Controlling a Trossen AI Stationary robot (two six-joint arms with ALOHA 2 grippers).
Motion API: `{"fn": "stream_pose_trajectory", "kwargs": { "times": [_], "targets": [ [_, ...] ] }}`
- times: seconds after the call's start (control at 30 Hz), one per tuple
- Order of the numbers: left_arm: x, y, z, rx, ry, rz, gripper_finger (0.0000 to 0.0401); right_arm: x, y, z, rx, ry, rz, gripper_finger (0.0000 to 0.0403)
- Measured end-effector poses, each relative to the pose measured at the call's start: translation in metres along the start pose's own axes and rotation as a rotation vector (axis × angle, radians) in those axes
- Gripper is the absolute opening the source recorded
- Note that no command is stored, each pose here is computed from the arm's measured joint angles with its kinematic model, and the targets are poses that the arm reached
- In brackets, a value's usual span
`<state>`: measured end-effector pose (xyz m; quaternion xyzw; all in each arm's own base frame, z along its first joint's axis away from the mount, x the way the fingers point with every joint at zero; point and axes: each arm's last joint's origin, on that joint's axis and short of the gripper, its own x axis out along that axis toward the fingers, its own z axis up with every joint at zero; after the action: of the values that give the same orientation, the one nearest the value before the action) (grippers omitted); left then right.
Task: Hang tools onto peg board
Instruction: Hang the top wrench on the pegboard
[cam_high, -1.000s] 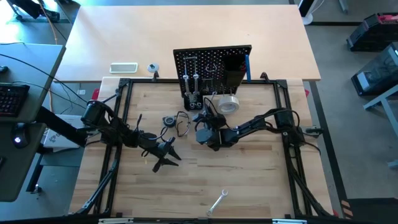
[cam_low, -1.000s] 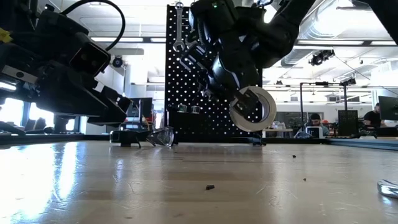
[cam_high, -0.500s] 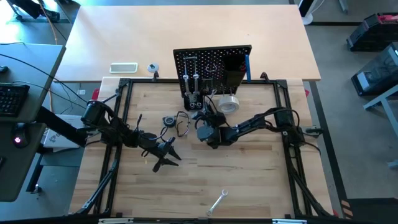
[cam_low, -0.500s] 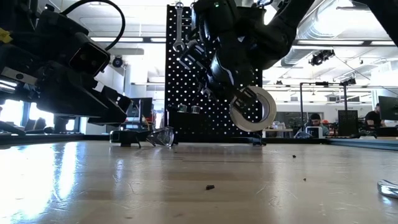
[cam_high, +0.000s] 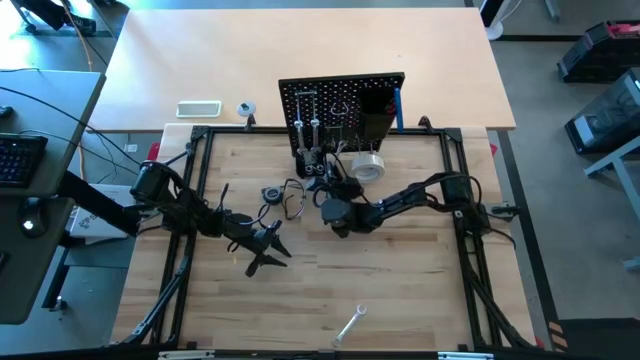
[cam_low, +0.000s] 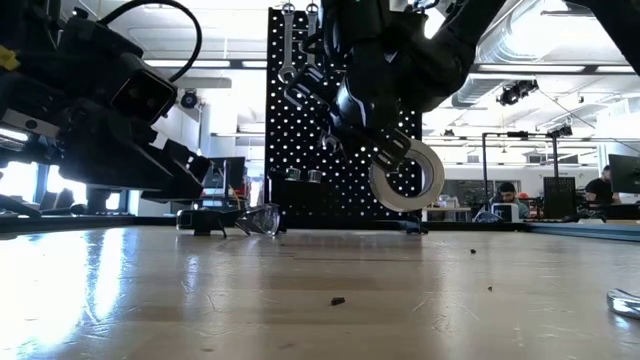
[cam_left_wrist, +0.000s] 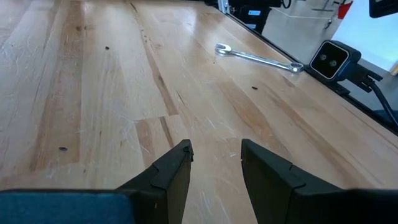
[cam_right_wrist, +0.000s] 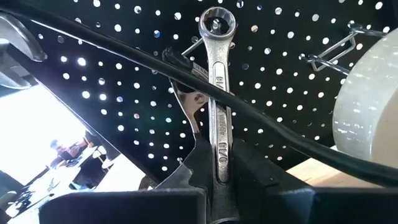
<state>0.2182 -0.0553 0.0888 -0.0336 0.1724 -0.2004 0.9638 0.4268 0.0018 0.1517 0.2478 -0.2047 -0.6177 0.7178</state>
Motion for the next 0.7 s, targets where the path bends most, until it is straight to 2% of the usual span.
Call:
{"fn": "stream_pose_trajectory", "kwargs": {
  "times": [0.7],
  "targets": [
    [0.000, 0.000, -0.003, 0.022, 0.032, 0.002, 0.0133, 0.019, -0.002, 0.001, -0.019, 0.010, 0.000, 0.0030]
  ]
}}
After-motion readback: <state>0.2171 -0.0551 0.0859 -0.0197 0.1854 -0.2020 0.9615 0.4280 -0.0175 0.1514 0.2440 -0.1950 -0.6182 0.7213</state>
